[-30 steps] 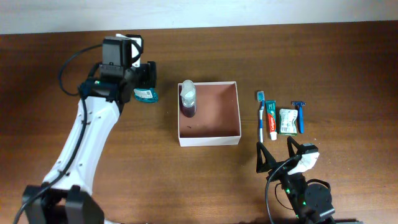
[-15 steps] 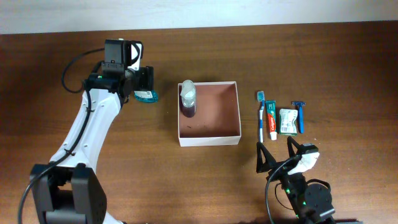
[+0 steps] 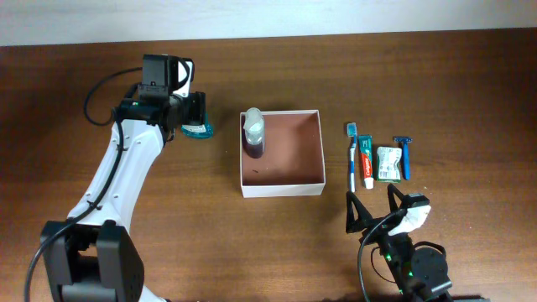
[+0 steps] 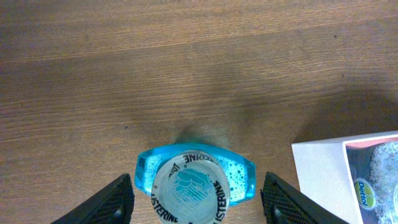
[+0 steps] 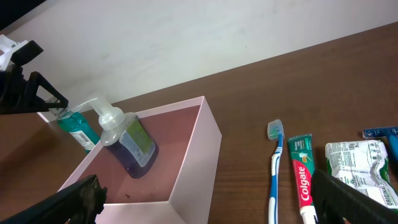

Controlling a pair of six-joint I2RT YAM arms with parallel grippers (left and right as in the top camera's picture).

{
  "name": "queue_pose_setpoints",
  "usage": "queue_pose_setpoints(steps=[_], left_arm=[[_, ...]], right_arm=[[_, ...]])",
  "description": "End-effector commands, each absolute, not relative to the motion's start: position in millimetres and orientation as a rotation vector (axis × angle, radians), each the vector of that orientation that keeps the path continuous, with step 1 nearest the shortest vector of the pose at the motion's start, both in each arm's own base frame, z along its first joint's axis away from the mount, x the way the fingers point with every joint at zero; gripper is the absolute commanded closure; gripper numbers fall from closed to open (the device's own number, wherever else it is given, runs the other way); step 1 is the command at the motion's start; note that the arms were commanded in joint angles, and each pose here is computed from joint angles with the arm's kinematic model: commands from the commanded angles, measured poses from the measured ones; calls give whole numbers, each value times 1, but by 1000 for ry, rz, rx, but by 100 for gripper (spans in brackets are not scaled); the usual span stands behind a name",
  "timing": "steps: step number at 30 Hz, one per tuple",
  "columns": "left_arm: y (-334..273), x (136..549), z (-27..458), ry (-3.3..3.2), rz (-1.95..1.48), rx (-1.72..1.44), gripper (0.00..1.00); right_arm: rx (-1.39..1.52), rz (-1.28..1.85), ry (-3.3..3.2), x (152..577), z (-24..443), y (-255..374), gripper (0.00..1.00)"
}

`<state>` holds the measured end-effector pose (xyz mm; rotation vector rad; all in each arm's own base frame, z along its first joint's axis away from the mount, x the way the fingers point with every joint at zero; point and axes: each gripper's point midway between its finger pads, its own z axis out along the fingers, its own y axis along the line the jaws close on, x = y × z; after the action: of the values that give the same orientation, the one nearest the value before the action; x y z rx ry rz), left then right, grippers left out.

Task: Pack container
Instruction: 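Move left gripper to the Listerine bottle and grasp its cap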

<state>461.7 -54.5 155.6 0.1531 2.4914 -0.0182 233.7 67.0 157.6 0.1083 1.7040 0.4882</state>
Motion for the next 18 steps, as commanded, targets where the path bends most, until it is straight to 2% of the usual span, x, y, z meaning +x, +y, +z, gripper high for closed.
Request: queue_pose_setpoints(steps=[1,18], left_arm=[[-53,466,157,2479,-18,161,38],[-53,474,147,2478,-16,158,40]], right_arm=[[123,469,1701,235,155,63,2],[123,469,1701,235,155,63,2]])
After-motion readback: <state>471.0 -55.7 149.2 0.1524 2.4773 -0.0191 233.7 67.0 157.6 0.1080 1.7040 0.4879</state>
